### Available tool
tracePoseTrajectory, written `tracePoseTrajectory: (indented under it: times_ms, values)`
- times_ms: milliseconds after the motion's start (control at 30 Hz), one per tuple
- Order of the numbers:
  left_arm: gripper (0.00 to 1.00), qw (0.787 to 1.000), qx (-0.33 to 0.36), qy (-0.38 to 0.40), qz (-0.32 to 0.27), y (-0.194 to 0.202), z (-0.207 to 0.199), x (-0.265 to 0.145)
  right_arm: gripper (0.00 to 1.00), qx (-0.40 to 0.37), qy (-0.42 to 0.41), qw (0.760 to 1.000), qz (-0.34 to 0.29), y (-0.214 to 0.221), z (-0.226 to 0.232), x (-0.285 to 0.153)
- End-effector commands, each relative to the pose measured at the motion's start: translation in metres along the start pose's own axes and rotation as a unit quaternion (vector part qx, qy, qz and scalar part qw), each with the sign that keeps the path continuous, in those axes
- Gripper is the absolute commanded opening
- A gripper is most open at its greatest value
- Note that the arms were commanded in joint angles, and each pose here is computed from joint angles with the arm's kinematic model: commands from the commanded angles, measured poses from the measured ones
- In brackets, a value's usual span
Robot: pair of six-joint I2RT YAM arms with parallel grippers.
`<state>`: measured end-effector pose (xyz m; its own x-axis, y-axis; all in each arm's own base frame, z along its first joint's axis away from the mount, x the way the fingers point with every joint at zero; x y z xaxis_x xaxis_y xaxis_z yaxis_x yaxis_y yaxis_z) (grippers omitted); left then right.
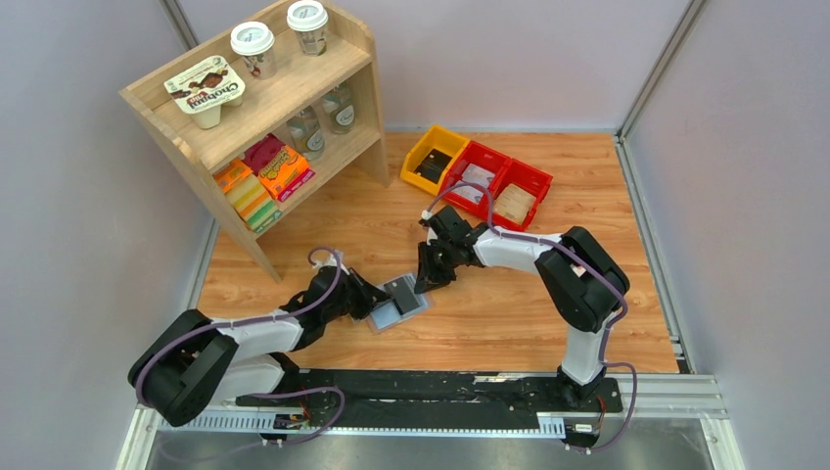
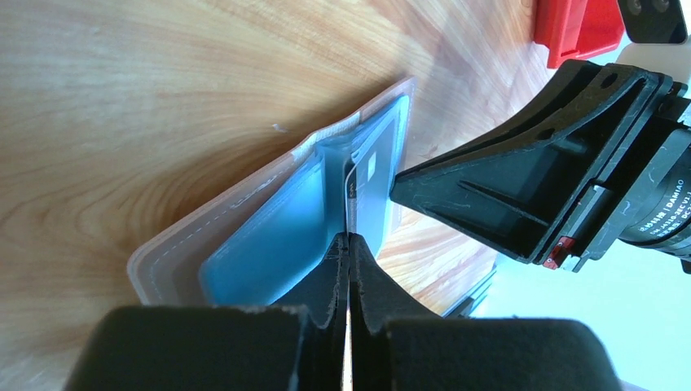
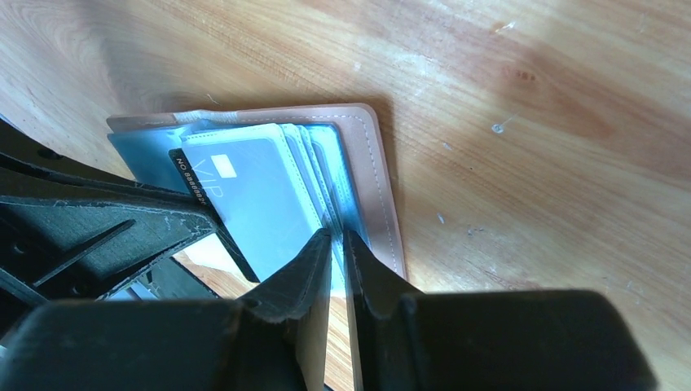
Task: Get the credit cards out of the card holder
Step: Remove the credit card from the card holder.
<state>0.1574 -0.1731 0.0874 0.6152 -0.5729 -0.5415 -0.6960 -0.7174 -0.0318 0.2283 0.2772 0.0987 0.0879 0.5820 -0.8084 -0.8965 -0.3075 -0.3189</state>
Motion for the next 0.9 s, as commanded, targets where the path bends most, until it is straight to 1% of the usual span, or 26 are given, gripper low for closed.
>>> tracePoseTrajectory:
  times_ms: [0, 33, 133, 267, 367, 500, 600, 733, 800, 867]
  values:
    - [0.00, 0.999, -0.034, -0.023, -0.024, -0.003, 0.013, -0.008, 0.17, 0.011, 0.041, 0.999, 0.017, 0.011, -0.016, 0.010]
    - [0.00, 0.999, -0.038, -0.024, -0.026, -0.003, 0.014, -0.010, 0.18, 0.011, 0.042, 0.999, 0.014, 0.010, -0.016, 0.009]
    - [0.00, 0.996, -0.055, -0.063, -0.030, -0.002, 0.027, -0.016, 0.17, 0.008, 0.045, 0.999, 0.003, 0.006, -0.014, 0.004]
    - [0.00, 0.995, -0.062, -0.065, -0.038, -0.002, 0.030, -0.020, 0.18, 0.001, 0.042, 0.999, -0.007, 0.000, -0.010, -0.001]
    - [0.00, 0.995, -0.063, -0.066, -0.040, -0.002, 0.031, -0.020, 0.22, -0.012, 0.042, 0.999, -0.025, -0.007, -0.003, -0.012]
    - [0.00, 0.996, -0.058, -0.058, -0.038, -0.002, 0.028, -0.019, 0.29, -0.037, 0.048, 0.997, -0.048, -0.018, 0.011, -0.026]
    - [0.00, 0.996, -0.054, -0.057, -0.034, -0.002, 0.026, -0.017, 0.31, -0.059, 0.042, 0.996, -0.060, -0.022, 0.024, -0.033]
    - [0.00, 0.997, -0.049, -0.052, -0.034, -0.003, 0.024, -0.017, 0.31, -0.093, 0.009, 0.993, -0.073, -0.024, 0.043, -0.035]
    - [0.00, 0.997, -0.048, -0.051, -0.034, -0.003, 0.023, -0.017, 0.29, -0.107, -0.013, 0.992, -0.068, -0.023, 0.050, -0.033]
    - [0.00, 0.997, -0.047, -0.049, -0.034, -0.003, 0.023, -0.017, 0.27, -0.112, -0.038, 0.992, -0.047, -0.021, 0.054, -0.024]
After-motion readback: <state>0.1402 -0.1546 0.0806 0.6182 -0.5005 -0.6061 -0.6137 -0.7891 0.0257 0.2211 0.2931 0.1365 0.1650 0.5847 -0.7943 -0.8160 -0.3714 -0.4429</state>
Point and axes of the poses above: each gripper's point midway between its finger pads, its own x axis out along the fingers, its own z axis along the line the jaws close on, y = z × x, the point moved 9 cm from there along -x, back along the fingers, and after that the axes turned 12 degrees about -x, right-handed, at the moved point
